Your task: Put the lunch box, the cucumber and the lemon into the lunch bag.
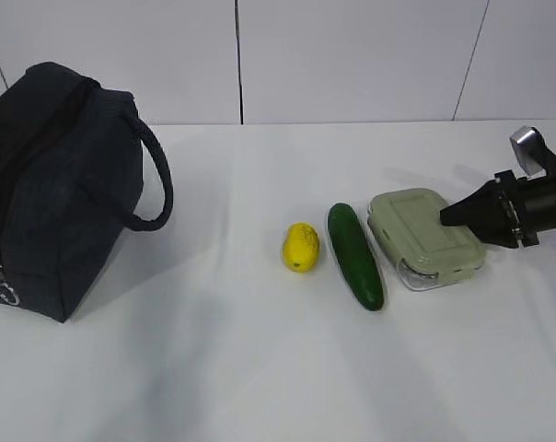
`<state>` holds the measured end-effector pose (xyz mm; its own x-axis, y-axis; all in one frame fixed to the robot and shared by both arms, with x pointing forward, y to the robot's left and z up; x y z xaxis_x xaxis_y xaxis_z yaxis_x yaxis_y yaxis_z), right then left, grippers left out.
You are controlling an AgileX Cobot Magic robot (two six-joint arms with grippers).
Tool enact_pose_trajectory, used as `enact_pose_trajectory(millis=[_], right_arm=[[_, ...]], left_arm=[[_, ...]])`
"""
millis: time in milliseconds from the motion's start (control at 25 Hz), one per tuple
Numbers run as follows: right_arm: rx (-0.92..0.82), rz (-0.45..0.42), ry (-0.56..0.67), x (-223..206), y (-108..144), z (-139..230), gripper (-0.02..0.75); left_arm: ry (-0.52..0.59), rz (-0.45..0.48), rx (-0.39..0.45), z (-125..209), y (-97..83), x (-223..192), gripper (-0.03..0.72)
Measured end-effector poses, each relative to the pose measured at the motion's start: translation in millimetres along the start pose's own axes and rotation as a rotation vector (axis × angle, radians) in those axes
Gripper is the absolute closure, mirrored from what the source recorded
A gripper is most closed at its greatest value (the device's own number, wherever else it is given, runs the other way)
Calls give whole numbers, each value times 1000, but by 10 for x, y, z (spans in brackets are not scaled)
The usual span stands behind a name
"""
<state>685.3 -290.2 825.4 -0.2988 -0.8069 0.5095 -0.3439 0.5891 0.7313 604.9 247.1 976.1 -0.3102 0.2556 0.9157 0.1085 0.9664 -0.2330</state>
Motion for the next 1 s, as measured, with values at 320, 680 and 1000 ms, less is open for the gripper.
enact_pose_trajectory(millis=[320, 680, 1000], right_arm=[[9, 12, -4, -111, 70, -98, 357], [32, 42, -45, -51, 174, -254, 358], [7, 37, -72, -18, 228, -324, 358]], left_arm=[[10, -16, -9, 20, 30, 1, 671], [14, -15, -8, 26, 34, 2, 671], [16, -17, -9, 31, 38, 2, 671]])
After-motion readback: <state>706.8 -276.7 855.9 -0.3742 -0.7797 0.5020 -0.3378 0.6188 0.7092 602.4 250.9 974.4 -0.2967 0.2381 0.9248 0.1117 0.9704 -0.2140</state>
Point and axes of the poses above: a point on each arm's last joint axis where the gripper is mounted, x pointing back along that axis away from the gripper, y along the wrist's bending axis when the last joint is at zero, z = x × y, the point moved 10 cm from there along -x, pointing out along that axis toward the gripper, and after that the axes turned 10 degrees about x, right-handed, at the moved point
